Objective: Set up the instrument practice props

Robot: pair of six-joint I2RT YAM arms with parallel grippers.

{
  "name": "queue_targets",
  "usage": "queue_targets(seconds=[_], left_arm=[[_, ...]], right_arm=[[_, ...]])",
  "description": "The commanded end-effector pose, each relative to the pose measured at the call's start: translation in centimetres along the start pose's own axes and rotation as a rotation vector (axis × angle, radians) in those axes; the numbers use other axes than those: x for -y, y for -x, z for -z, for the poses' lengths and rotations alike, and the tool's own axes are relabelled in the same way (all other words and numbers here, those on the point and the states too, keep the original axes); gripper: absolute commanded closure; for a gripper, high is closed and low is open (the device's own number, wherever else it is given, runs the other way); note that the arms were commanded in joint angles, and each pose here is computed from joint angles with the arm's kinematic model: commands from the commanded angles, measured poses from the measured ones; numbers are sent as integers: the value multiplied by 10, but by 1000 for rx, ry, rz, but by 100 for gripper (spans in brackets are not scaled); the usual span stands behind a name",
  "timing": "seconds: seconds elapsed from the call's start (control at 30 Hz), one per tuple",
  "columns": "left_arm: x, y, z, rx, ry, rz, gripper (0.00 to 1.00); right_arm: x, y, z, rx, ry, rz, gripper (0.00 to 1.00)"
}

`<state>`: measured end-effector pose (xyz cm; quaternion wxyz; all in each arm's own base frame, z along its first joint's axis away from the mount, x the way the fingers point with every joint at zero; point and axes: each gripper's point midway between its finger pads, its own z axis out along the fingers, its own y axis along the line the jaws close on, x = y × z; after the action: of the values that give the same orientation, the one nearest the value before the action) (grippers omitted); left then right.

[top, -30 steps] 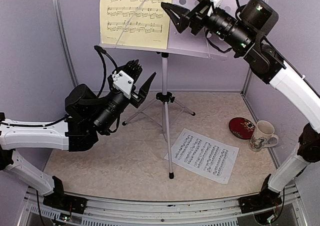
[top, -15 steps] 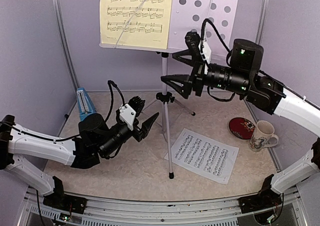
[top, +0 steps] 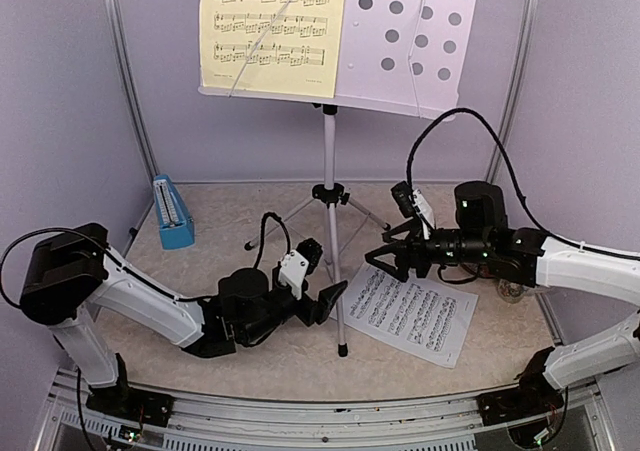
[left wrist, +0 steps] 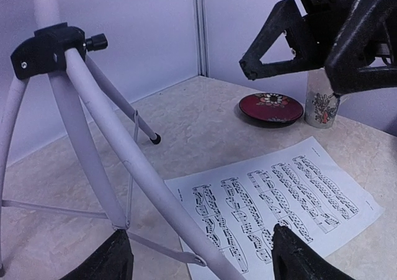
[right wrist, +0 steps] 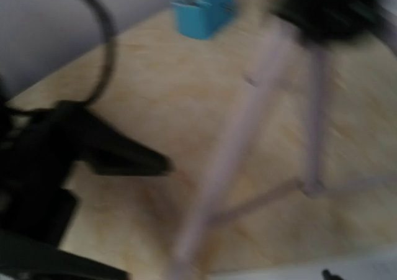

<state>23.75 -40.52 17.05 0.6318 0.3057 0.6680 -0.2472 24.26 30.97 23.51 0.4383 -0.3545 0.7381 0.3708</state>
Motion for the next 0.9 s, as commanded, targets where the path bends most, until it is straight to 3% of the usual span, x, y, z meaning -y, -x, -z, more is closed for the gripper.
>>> queue_targets(seconds=[0.0,0.37,0.53,0.87], left_arm=[[1,11,-18,41,17,109,25],[-42,-28,-41,-72,154,150,27],[-58,-34,-46,-83,176,160,27],[-84,-38,-56,-100,227,132,28]], right_arm=[[35,3,13,56,-89,-126,17],[112,-39,25,-49,-309,-243,18],[137,-63,24,-137,-392,-290,19],[173,-96,39,-179,-477,-433,20]])
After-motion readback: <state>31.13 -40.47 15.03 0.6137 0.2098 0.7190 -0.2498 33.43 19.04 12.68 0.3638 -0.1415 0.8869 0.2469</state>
